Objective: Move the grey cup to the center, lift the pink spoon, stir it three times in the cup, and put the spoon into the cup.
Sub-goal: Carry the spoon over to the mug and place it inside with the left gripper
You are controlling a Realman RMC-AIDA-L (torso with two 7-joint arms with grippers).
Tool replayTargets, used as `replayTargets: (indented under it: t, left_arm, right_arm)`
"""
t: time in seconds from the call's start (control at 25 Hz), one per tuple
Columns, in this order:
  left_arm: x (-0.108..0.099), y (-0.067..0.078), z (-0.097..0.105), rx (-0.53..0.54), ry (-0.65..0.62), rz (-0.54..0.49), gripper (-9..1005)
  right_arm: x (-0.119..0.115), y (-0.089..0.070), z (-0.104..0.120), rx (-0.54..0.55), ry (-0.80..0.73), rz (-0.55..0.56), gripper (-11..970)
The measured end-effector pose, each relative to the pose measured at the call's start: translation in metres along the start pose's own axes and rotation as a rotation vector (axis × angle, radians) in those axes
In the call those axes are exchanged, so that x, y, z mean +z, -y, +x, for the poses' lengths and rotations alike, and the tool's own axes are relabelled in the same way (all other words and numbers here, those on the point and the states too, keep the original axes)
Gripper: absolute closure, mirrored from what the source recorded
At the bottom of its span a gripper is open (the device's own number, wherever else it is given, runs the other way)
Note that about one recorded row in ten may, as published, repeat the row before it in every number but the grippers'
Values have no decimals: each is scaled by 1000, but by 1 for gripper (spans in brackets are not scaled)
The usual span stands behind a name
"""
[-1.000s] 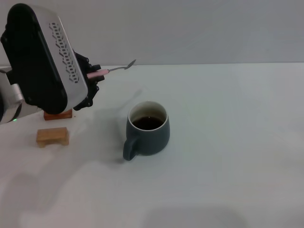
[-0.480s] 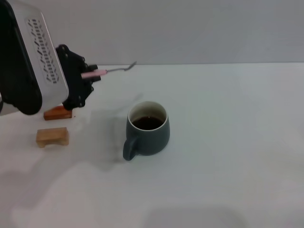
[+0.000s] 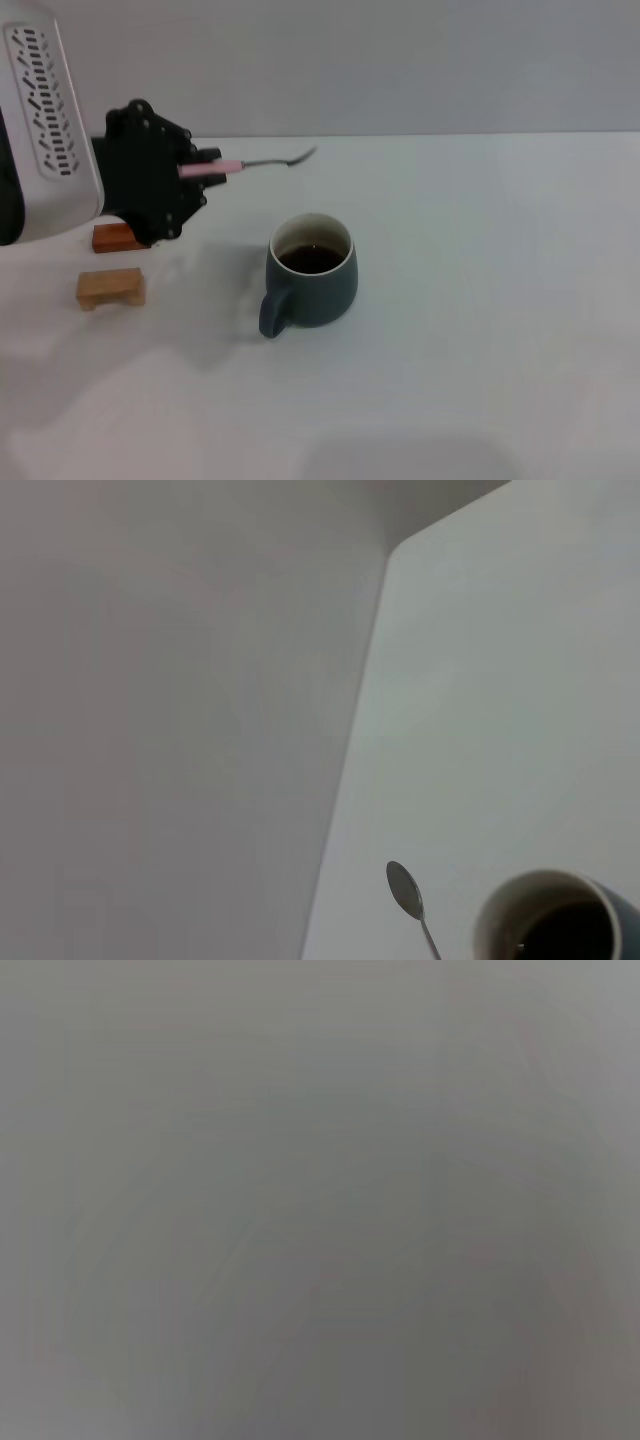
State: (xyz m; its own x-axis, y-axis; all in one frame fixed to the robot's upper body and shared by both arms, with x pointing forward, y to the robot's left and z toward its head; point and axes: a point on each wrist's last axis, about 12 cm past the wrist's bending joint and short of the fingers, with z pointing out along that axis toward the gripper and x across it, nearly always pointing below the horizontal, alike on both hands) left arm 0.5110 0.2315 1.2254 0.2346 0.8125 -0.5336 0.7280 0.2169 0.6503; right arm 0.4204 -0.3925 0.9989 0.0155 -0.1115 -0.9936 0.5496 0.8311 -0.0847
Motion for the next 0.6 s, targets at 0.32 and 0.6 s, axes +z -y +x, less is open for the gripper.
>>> replayTargets:
  t: [0.32,0.6]
  left_arm:
    - [0,5,0,18,-3,65,861]
    - [2,9,0,49,-7,134,861]
  right_arm:
    - [1,13,3,-11,-23,59,959]
    - [3,15,2,-6,-18,85,960]
